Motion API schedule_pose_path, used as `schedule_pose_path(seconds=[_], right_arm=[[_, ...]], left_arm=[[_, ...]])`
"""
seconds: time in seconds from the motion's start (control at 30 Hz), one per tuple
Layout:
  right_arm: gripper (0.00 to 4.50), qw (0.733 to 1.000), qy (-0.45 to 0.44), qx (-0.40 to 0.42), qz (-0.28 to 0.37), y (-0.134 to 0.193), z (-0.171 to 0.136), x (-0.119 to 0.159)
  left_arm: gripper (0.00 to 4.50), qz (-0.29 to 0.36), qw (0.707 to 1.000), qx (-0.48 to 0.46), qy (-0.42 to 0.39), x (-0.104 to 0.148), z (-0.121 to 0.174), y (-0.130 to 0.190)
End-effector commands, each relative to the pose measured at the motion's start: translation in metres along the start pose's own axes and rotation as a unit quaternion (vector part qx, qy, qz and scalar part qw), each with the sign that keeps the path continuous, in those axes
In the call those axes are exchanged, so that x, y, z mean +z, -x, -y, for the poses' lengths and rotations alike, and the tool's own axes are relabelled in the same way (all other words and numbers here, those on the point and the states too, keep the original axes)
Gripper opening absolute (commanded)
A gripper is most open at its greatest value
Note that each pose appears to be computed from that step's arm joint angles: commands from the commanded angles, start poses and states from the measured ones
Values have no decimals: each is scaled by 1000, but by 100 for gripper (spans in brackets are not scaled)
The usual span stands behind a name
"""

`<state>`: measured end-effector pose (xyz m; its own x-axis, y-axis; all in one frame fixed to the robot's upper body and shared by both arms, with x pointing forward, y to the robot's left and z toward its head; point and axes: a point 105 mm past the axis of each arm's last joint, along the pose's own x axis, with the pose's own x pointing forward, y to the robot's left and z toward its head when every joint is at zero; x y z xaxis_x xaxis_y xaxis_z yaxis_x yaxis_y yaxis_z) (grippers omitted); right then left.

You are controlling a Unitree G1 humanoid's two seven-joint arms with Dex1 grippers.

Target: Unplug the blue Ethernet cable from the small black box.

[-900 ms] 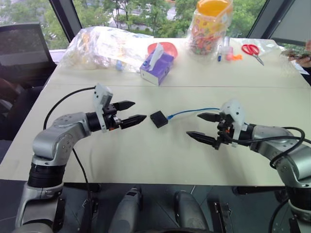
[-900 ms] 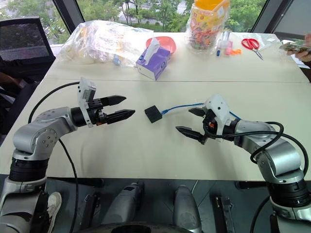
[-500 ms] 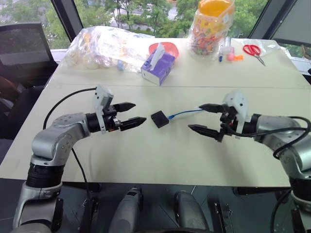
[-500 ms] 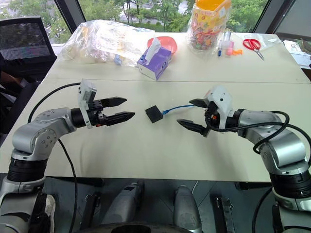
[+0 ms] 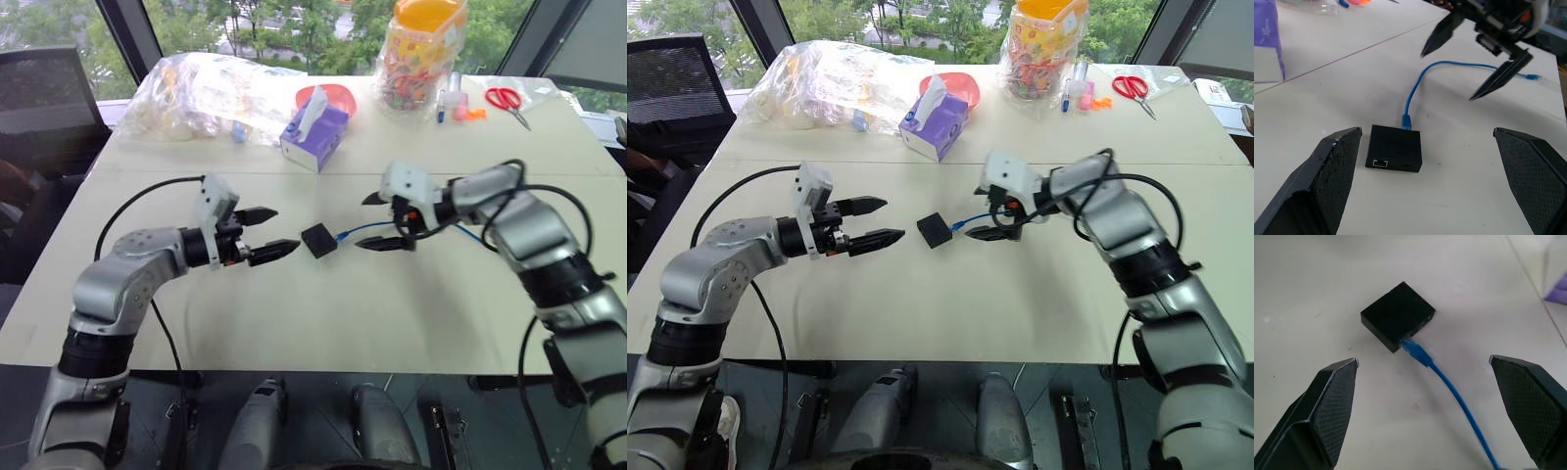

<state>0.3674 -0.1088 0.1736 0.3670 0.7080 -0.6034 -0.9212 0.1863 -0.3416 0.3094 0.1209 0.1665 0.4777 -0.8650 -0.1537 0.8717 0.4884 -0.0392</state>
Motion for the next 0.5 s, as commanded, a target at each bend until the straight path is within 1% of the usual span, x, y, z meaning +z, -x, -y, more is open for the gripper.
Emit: schedule_pose_path(seconds=[0.03, 0.17, 0.33, 0.47, 0.5], right_arm=[[450, 999, 43, 16, -20, -9, 10, 5], [450, 995, 73, 36, -53, -29, 18, 2], [450, 992, 80, 67, -70, -48, 20, 5], [450, 984, 115, 75, -117, -56, 22, -4], [425, 982, 119, 85, -123, -59, 20, -4]], left_arm=[[449, -3, 999, -3, -32, 2, 9, 2], [449, 2, 999, 5, -32, 2, 11, 3], [449, 11, 999, 22, -33, 4, 11, 6], [449, 13, 999, 36, -38, 4, 11, 9], [450, 16, 998, 41, -40, 5, 10, 10]])
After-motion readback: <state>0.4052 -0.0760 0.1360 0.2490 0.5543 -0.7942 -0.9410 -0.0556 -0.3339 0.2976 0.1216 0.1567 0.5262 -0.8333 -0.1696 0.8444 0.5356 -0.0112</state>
